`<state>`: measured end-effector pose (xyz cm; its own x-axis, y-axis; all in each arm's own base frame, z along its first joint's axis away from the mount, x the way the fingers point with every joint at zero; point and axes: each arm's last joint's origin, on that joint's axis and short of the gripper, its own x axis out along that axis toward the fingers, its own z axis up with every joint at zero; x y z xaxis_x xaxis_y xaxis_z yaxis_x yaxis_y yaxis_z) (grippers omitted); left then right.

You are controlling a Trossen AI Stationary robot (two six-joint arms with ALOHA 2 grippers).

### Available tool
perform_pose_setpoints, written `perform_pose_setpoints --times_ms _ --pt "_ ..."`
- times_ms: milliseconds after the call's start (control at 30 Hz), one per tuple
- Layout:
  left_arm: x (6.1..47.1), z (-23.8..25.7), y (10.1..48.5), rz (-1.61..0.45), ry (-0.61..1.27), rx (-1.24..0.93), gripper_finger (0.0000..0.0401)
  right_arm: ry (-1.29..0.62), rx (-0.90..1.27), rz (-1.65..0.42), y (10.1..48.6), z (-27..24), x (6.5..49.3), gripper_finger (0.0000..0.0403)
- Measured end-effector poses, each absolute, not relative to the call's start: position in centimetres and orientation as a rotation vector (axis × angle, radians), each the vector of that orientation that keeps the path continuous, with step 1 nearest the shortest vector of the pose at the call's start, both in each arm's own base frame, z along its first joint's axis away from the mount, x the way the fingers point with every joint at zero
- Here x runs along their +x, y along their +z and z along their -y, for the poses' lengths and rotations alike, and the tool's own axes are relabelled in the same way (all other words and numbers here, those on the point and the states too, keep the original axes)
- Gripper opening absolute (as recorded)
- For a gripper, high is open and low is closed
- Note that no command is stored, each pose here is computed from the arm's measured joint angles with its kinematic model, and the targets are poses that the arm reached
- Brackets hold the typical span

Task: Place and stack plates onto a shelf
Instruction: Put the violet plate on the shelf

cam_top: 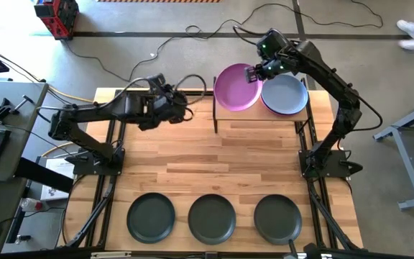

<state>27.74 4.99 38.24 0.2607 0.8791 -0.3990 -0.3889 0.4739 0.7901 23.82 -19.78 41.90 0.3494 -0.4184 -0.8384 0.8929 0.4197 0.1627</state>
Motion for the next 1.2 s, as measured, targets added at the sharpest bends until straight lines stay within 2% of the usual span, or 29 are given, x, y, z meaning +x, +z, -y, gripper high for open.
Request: perform_pose_setpoints --times_ms 333,833,967,1100,1200 --pt "26.0 -6.7 39.0 -0.931 0.988 0.503 0.0106 -0.987 0.713 -0.878 41.5 19.0 23.6 0.0000" --pt "25.5 -8.4 38.8 -0.971 0.972 0.463 0.0106 -1.045 0.614 -1.008 41.2 12.2 25.6 0.0000" --pt "25.4 -8.7 38.8 -0.976 0.983 0.456 0.0106 -1.026 0.622 -0.923 41.8 10.4 24.1 0.0000" --pt "25.3 -9.0 38.8 -0.980 0.978 0.442 0.0106 -1.089 0.685 -0.864 40.7 9.0 20.7 0.0000" --pt "25.3 -9.2 38.7 -0.982 0.967 0.429 0.0106 -1.062 0.734 -0.701 40.2 8.2 18.6 0.0000"
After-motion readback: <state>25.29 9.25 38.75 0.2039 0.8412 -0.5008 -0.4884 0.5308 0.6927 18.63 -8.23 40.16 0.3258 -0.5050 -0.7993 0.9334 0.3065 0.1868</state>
